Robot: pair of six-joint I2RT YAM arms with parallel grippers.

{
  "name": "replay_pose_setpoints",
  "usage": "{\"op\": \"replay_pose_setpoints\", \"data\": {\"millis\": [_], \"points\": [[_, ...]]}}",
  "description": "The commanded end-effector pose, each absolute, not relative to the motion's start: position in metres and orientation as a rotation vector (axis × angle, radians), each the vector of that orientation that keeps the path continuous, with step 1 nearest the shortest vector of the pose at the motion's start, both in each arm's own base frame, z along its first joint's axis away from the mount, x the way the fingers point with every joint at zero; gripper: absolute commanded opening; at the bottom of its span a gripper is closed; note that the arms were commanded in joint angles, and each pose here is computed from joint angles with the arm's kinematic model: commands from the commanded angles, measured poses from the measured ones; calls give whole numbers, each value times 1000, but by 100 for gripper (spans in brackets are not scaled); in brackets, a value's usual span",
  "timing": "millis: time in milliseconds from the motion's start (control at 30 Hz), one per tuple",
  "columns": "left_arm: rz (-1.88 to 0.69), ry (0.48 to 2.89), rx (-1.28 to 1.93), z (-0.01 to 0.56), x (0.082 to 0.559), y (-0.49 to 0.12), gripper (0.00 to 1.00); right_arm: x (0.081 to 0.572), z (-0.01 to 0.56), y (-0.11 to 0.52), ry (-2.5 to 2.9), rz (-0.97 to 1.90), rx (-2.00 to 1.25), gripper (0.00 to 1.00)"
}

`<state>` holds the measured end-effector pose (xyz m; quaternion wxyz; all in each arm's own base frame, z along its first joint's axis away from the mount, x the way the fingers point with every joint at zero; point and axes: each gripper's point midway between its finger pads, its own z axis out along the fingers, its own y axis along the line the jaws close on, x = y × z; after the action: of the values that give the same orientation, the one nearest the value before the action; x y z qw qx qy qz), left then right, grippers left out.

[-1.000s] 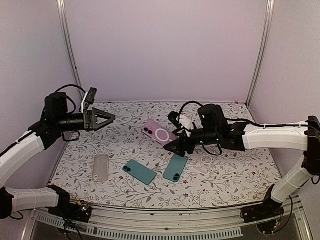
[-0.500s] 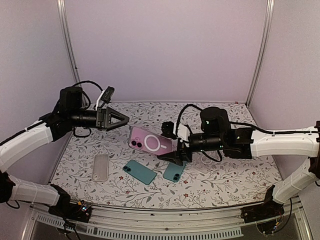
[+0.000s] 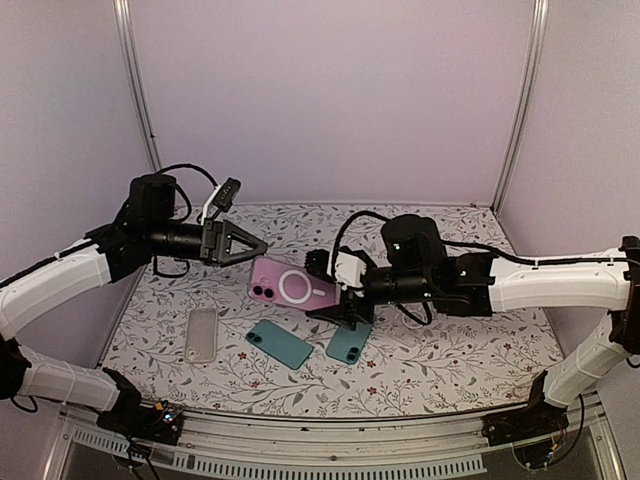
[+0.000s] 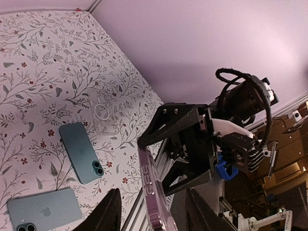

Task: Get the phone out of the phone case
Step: Pass from the right arm to the left

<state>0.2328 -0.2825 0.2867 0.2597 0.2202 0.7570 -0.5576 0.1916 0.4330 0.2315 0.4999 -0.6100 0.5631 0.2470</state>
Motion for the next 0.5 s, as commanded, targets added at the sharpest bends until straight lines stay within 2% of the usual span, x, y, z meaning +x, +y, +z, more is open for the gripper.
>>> {"op": "replay_pose_setpoints", "data": {"millis": [0,100,300,467], "points": [[-1513,2046,635,291,227,-288,45,203,260,441,1314,543,-1414,0],[-1508,2062,631,288,226,-289,39,207,259,442,1322,515,-1414,0],[-1468,2092,623,282,228,-290,34,210,259,443,1324,482,-1409,0],[-1439,2121,606,275,232,-289,15,212,262,442,1320,455,-1393,0]]}}
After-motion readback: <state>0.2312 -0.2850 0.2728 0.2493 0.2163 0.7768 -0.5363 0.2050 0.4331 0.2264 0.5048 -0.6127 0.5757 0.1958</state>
